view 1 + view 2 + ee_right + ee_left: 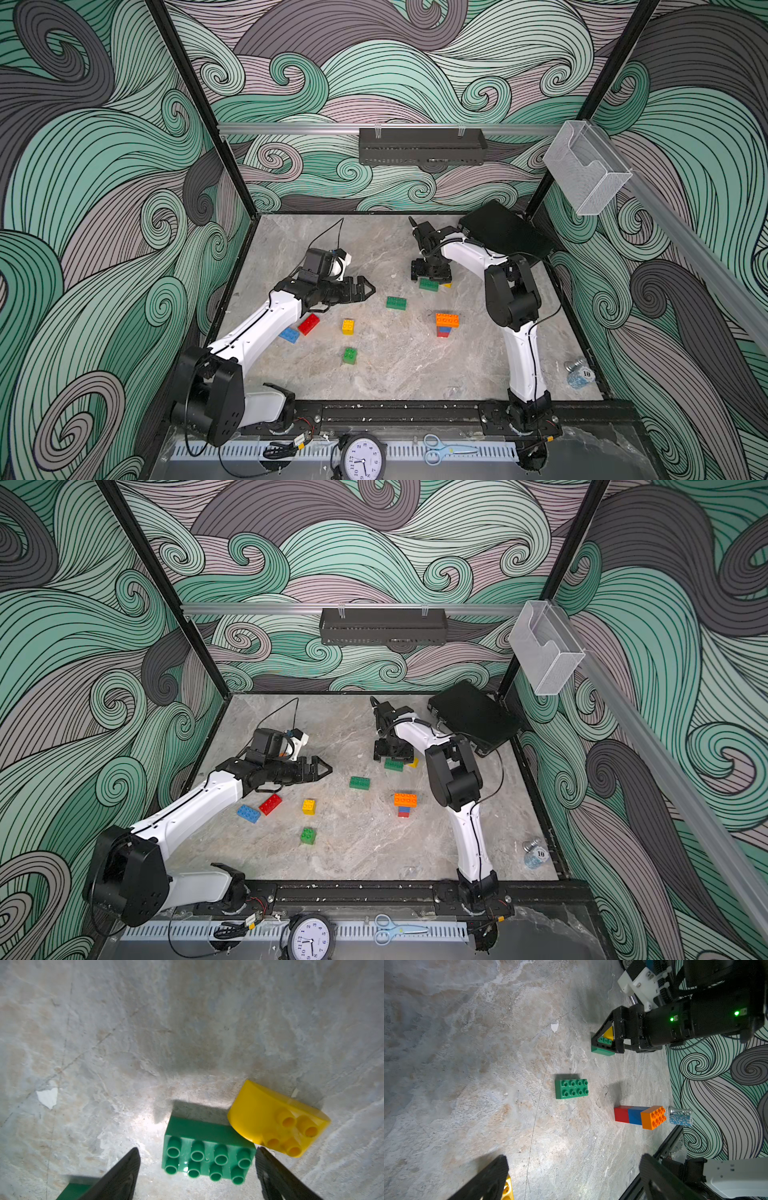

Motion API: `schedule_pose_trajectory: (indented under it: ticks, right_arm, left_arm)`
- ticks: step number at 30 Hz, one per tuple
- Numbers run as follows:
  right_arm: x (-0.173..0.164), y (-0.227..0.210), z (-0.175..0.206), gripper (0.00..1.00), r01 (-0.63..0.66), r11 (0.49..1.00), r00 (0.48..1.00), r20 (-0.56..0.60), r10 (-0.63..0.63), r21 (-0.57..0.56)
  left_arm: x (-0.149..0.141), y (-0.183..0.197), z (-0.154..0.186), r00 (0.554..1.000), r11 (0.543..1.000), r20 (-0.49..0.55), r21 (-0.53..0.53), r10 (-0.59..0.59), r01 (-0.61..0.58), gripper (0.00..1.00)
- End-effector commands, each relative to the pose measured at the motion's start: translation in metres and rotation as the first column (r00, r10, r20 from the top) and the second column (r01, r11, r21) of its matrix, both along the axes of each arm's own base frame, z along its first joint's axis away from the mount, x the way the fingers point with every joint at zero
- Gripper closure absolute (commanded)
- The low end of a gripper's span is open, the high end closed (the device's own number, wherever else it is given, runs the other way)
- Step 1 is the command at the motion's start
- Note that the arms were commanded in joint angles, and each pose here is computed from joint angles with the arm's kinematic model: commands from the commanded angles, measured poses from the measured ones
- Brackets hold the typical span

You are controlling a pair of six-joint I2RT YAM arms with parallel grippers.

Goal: Assemble an ice cream with lego
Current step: Pick up the lego brick from the center of the board.

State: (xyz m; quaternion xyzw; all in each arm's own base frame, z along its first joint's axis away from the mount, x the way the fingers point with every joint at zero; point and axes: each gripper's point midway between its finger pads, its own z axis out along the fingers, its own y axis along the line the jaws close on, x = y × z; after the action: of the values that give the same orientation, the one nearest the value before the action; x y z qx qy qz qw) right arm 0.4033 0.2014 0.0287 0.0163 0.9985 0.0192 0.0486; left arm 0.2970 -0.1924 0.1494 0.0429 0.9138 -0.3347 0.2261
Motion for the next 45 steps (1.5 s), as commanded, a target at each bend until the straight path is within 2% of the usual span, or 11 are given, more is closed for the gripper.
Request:
schedule_pose_trajectory:
  ticks: [1,9,21,45]
  right_arm:
    - [-0.011,-0.002,0.0,0.14,0.029,1.0,0.999,-0.017,-0.029,-0.001]
    - [-0.018,-0.008,-0.004,0.14,0.043,0.999,0.999,-0.023,-0.044,-0.022]
    - [0.005,-0.003,0.0,0.15,0.078,0.997,0.996,0.043,-0.077,-0.016]
    - [-0.004,-0.006,-0.016,0.2,0.133,0.991,0.991,0.003,-0.133,-0.024]
  left_arm:
    - [0.002,-0.002,0.009,1.0,1.0,0.017,0.005,-0.016,0.016,0.02]
    - [0.004,-0.003,0.009,1.0,1.0,0.019,0.002,-0.016,0.016,0.01]
    - [0.002,-0.002,0.011,1.0,1.0,0.025,0.006,-0.012,0.012,0.01]
    - [0.001,0.0,0.014,0.999,1.0,0.036,0.009,-0.009,0.009,0.02]
